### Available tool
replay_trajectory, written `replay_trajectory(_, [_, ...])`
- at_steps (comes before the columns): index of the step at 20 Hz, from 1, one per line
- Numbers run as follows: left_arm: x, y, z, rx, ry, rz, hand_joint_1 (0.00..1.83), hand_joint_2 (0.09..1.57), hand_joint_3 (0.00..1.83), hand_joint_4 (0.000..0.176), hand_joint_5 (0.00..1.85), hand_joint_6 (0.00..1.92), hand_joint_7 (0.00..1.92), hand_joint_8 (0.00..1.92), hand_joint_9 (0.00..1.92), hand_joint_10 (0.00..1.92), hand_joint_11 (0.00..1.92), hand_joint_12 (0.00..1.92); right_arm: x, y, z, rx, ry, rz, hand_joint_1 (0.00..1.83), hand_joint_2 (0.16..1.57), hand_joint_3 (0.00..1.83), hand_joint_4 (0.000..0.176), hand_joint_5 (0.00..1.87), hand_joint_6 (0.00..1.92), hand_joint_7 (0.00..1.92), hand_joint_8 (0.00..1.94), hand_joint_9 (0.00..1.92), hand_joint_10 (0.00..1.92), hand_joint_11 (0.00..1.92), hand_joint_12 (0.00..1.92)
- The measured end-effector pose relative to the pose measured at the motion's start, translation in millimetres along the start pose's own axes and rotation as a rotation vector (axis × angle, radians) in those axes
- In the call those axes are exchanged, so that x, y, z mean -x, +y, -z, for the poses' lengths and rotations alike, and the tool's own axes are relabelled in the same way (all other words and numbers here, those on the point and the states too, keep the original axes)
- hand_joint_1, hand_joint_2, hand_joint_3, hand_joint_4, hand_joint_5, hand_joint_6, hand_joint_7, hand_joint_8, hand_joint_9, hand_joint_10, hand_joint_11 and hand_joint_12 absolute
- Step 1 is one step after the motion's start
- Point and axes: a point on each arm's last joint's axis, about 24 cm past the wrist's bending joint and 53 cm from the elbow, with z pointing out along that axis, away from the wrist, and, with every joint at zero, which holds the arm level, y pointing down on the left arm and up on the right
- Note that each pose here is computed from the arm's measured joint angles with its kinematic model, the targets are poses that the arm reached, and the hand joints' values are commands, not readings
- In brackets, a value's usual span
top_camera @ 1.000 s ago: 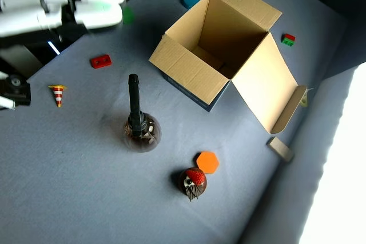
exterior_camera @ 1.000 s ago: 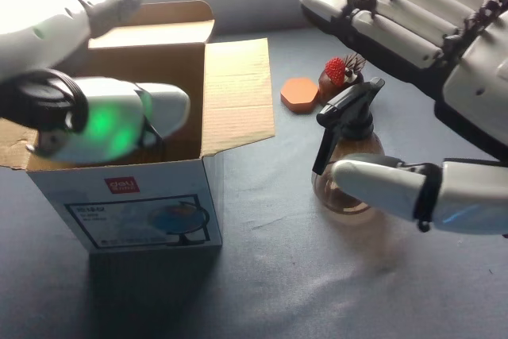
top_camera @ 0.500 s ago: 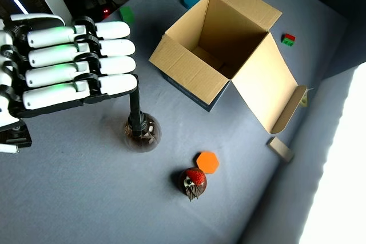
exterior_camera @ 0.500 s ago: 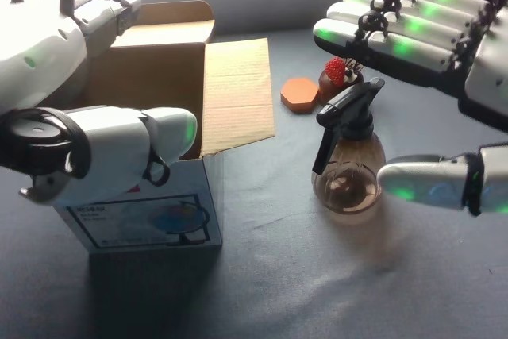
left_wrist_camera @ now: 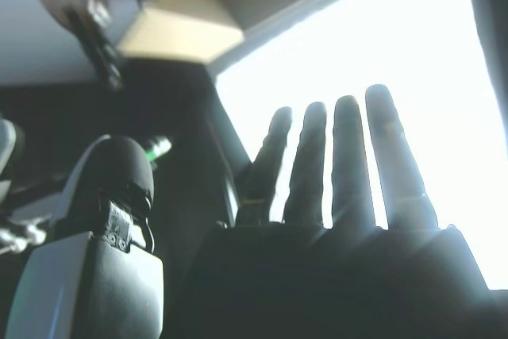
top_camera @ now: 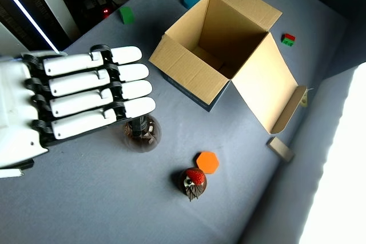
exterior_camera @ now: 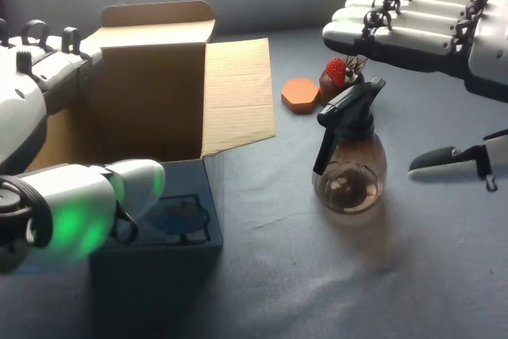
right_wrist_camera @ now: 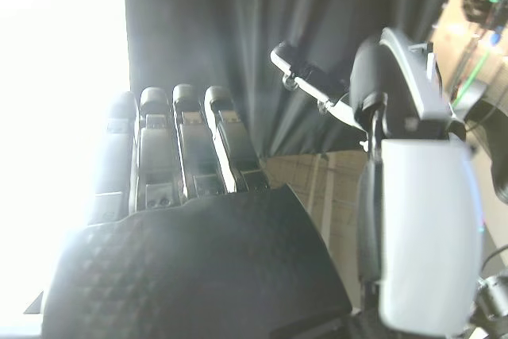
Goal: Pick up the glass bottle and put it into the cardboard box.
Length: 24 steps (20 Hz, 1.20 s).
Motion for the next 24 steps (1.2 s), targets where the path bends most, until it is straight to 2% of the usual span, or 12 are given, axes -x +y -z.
replay_trajectory(2, [-3.2,-3.6,6.0,-0.003,0.004,0.003,0.0,1.19,0.0,0.0,0.0,0.0,0.0,0.0,0.01,0.0,0.0,0.23,3.3,-1.5,-0.2,0.003,0.01,-0.043,1.0,1.0,0.16,0.0,0.0,0.0,0.0,0.0,0.0,0.0,0.0,0.0])
replay_trajectory(5, [-8.4,-8.6,20.4,0.002,0.01,0.027,0.0,1.19,0.0,0.0,0.0,0.0,0.0,0.0,0.01,0.0,0.0,0.22,6.3,-0.7,-2.0,0.013,0.02,-0.067,0.99,1.07,0.19,0.0,0.0,0.0,0.0,0.0,0.0,0.0,0.0,0.0])
replay_trajectory(8, [-15.0,-2.3,30.3,0.043,0.021,0.032,0.0,1.19,0.0,0.0,0.0,0.0,0.0,0.0,0.01,0.0,0.0,0.23,7.3,1.2,-7.0,0.027,0.041,-0.089,1.07,1.06,0.2,0.0,0.0,0.0,0.0,0.0,0.0,0.0,0.0,0.0])
replay_trajectory(11, [-27.3,0.5,37.2,0.064,0.057,0.033,0.0,1.19,0.0,0.0,0.01,0.0,0.0,0.0,0.01,0.0,0.0,0.22,12.0,2.1,-17.8,0.041,0.08,-0.178,1.12,1.03,0.19,0.0,0.0,0.0,0.0,0.0,0.0,0.0,0.0,0.0])
replay_trajectory(14, [-40.8,0.4,42.9,0.068,0.094,0.034,0.0,1.19,0.0,0.0,0.01,0.0,0.0,0.0,0.01,0.0,0.0,0.22,1.4,-3.6,-24.6,0.017,0.136,-0.184,1.13,1.02,0.19,0.0,0.0,0.0,0.0,0.0,0.0,0.0,0.0,0.0])
replay_trajectory(15, [-52.3,3.5,45.7,0.083,0.128,0.047,0.0,1.2,0.0,0.0,0.01,0.0,0.0,0.0,0.01,0.0,0.0,0.22,-5.8,-7.5,-25.0,0.002,0.172,-0.173,1.13,1.02,0.18,0.0,0.0,0.0,0.0,0.0,0.0,0.0,0.0,0.0])
replay_trajectory(16, [-60.7,6.0,49.1,0.096,0.146,0.079,0.0,1.2,0.0,0.0,0.02,0.0,0.01,0.0,0.01,0.0,0.0,0.2,-0.2,-13.8,-28.9,-0.014,0.165,-0.192,1.17,0.99,0.18,0.0,0.0,0.0,0.0,0.0,0.0,0.0,0.0,0.0])
replay_trajectory(17, [-62.2,5.4,49.1,0.094,0.151,0.082,0.0,1.2,0.0,0.0,0.02,0.01,0.01,0.0,0.01,0.0,0.0,0.2,0.2,-16.2,-29.7,-0.022,0.164,-0.194,1.2,0.98,0.18,0.0,0.0,0.0,0.01,0.0,0.0,0.0,0.0,0.0])
replay_trajectory(19, [-67.8,7.7,49.5,0.103,0.17,0.087,0.01,1.19,0.0,0.0,0.02,0.0,0.0,0.0,0.01,0.0,0.0,0.2,-0.1,-19.1,-33.6,-0.032,0.171,-0.212,1.2,0.89,0.36,0.0,0.0,0.0,0.0,0.0,0.0,0.0,0.0,0.0])
replay_trajectory(21, [-68.0,7.9,49.5,0.105,0.169,0.102,0.04,1.19,0.0,0.0,0.02,0.0,0.01,0.0,0.01,0.0,0.0,0.21,-9.2,-21.2,-36.7,-0.041,0.203,-0.218,1.21,0.82,0.5,0.0,0.0,0.0,0.0,0.0,0.0,0.0,0.0,0.0])
replay_trajectory(24, [-74.2,9.7,49.9,0.111,0.189,0.101,0.06,1.19,0.0,0.0,0.03,0.0,0.01,0.0,0.01,0.0,0.0,0.22,-11.3,-24.2,-39.3,-0.042,0.223,-0.276,1.22,0.79,0.56,0.0,0.0,0.0,0.0,0.0,0.0,0.0,0.0,0.0])
